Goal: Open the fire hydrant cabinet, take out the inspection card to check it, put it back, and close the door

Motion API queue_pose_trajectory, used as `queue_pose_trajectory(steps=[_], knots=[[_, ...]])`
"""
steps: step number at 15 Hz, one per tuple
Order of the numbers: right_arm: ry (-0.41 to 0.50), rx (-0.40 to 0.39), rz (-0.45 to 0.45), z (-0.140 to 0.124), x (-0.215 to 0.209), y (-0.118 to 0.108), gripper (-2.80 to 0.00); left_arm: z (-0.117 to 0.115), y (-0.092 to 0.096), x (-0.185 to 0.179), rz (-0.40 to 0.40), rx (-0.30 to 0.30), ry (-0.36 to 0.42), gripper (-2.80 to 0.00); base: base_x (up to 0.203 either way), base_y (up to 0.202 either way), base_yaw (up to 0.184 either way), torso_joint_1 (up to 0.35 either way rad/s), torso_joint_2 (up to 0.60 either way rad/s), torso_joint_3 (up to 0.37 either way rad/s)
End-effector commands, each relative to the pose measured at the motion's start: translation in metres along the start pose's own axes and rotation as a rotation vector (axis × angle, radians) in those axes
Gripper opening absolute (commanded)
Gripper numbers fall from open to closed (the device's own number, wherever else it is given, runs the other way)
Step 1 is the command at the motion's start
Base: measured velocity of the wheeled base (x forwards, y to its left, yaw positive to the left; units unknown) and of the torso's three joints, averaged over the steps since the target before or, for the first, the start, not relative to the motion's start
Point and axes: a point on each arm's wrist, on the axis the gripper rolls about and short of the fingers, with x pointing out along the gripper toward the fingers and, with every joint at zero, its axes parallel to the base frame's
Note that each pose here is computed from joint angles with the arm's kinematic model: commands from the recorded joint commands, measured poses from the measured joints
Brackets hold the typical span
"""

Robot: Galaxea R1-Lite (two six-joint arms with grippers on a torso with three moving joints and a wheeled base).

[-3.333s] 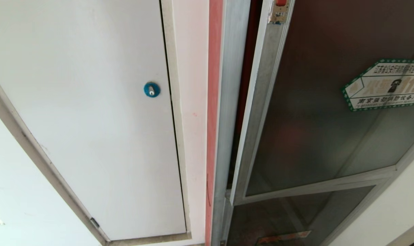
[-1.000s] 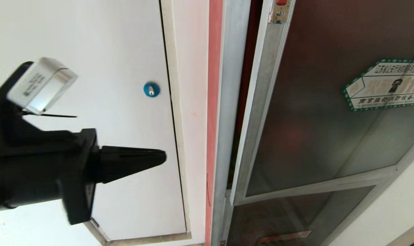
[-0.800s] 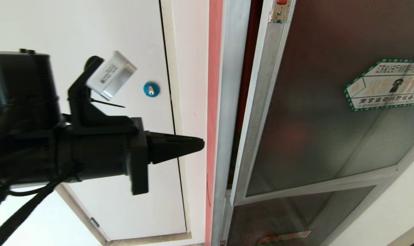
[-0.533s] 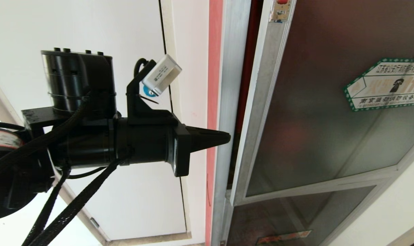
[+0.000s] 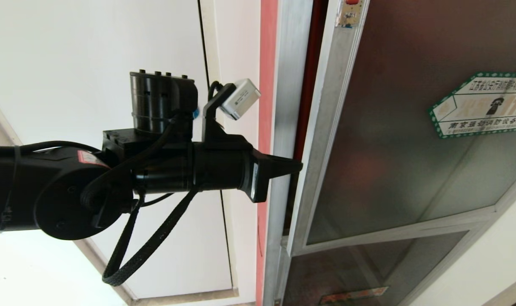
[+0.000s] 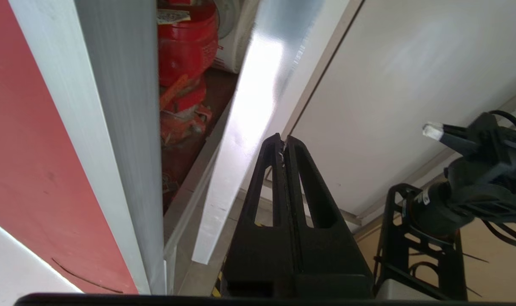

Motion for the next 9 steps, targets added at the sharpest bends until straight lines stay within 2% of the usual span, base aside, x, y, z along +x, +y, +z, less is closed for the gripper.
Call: queue_pose_trajectory(steps=[1, 4, 9], knots=[[0.004, 0.0, 0.0, -0.001, 0.0, 0.0, -2.8, -0.003, 0.007, 0.011, 0.002, -0.006, 0.007, -2.8, 0.0, 0.0, 0.0, 0.0, 0.0, 0.0], [0.005, 0.0, 0.0, -0.001, 0.0, 0.0, -2.8, -0.002, 0.016, 0.021, 0.074, 0.0, -0.003, -2.8, 0.0, 0.0, 0.0, 0.0, 0.0, 0.0], [0.004, 0.0, 0.0, -0.001, 0.0, 0.0, -2.8, -0.001, 0.023, 0.033, 0.094, 0.007, -0.01, -2.8, 0.0, 0.0, 0.0, 0.0, 0.0, 0.0]])
